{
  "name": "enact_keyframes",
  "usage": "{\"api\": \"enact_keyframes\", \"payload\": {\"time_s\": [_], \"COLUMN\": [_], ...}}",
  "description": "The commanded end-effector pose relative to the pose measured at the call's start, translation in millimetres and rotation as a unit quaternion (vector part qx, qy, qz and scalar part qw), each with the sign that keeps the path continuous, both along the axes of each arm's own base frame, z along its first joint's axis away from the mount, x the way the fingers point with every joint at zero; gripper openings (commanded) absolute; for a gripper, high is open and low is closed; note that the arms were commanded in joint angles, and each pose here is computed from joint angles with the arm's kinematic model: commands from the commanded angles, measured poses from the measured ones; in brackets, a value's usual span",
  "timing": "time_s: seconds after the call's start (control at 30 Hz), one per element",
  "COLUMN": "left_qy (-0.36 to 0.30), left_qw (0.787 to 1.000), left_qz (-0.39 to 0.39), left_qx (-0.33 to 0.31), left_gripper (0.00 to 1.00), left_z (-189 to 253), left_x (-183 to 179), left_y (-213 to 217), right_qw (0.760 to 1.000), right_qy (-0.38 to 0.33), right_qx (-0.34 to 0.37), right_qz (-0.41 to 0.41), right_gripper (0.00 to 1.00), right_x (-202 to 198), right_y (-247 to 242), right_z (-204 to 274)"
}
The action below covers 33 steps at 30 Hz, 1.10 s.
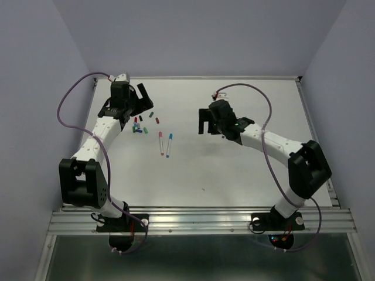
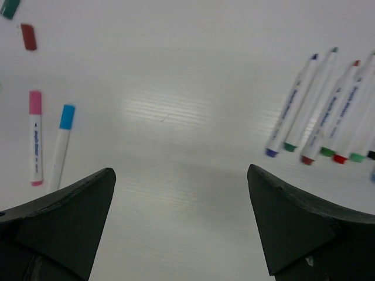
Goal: Open the pen caps
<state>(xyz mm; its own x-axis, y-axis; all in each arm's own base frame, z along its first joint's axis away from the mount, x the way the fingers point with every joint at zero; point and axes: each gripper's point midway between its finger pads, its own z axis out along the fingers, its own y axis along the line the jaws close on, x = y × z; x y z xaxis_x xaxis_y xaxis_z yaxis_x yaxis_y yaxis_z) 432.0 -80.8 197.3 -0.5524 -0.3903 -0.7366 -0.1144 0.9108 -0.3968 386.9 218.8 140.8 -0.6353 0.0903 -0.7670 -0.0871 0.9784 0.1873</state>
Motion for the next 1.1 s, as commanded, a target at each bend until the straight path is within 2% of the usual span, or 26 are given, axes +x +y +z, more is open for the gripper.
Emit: {"api": "enact_keyframes", "payload": {"time_s": [0.0,0.17,0.2,0.23,0.47,0.8,1.07], "left_qy": [-0.016,-0.017,-0.018,-0.020,-0.018,-0.019,-0.016], "left_qw": [1.000,1.000,1.000,1.000,1.000,1.000,0.999], "left_qz": [0.011,0.007,0.006,0.007,0.007,0.018,0.031], "left_qx": [0.004,0.005,0.007,0.009,0.007,0.005,0.002], "left_gripper": [0.99,0.99,0.99,0.99,0.99,0.99,0.99], "left_z": [10,8,8,9,4,3,0], "left_x": [-5,-10,-11,-12,-16,-17,-15], "left_y": [6,6,6,8,12,23,32], "right_qw": [1.000,0.998,0.996,0.996,0.993,0.989,0.984], "right_qy": [0.005,0.014,0.032,0.026,0.032,0.061,0.092], "right_qx": [-0.008,-0.045,-0.062,-0.055,-0.082,-0.104,-0.129], "right_qz": [0.029,0.045,0.049,0.058,0.073,0.083,0.080], "right_gripper": [1.00,1.00,1.00,1.00,1.00,1.00,0.98], "right_x": [-4,-2,-3,0,5,-15,-43], "right_y": [61,115,121,136,178,190,171], "right_z": [-3,-22,-44,-36,-59,-96,-120]}}
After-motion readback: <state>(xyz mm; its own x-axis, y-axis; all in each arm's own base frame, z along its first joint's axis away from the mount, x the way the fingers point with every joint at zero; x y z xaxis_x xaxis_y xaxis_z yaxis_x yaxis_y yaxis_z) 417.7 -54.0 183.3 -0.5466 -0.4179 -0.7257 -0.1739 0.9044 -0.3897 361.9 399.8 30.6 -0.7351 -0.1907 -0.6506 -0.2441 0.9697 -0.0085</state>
